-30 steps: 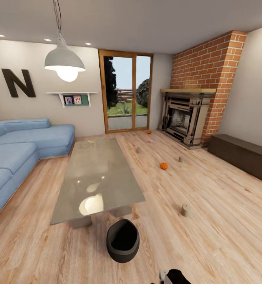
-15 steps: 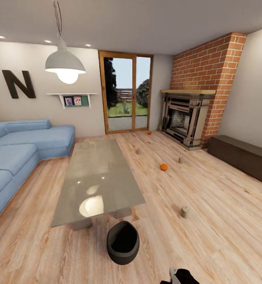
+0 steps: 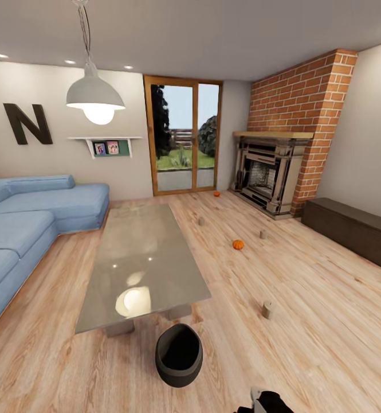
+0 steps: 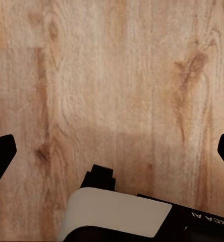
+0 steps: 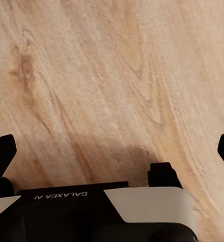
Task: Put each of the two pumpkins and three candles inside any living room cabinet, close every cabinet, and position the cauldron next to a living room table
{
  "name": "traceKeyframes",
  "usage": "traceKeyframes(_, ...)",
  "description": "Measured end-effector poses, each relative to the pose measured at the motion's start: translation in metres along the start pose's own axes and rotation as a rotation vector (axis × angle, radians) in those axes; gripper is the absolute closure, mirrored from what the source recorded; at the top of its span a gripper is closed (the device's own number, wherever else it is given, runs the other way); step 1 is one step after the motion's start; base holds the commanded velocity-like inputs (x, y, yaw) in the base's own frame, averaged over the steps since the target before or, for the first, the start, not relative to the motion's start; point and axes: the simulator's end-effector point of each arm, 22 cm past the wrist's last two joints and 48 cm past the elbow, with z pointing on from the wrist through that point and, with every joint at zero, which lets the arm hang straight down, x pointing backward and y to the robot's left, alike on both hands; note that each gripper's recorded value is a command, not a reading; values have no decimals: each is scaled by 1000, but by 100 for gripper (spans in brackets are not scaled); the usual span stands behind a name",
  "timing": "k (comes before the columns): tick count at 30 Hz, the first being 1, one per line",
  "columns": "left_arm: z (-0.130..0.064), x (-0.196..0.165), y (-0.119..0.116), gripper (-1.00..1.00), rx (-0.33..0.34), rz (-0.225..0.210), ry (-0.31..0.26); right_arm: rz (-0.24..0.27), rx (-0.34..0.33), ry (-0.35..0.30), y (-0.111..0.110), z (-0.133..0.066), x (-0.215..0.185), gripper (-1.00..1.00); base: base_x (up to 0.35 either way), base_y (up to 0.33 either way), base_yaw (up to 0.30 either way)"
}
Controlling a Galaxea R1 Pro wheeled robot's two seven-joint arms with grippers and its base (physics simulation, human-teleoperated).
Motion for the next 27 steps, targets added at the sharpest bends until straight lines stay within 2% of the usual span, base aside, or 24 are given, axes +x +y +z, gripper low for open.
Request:
traceKeyframes(11,0,3,-1,-100,2,11,2,4,2,-48,-1,1,-9,-100,-14,0,0)
traceKeyframes(19,0,2,0,-100,1,11,1,2,4,-52,-1,1,-10,-100,-253,0,0)
traceKeyframes(27,0,-4,-1,-100,2,10,-28,1,4,-53,-1,1,-10,-100,-118,0,0)
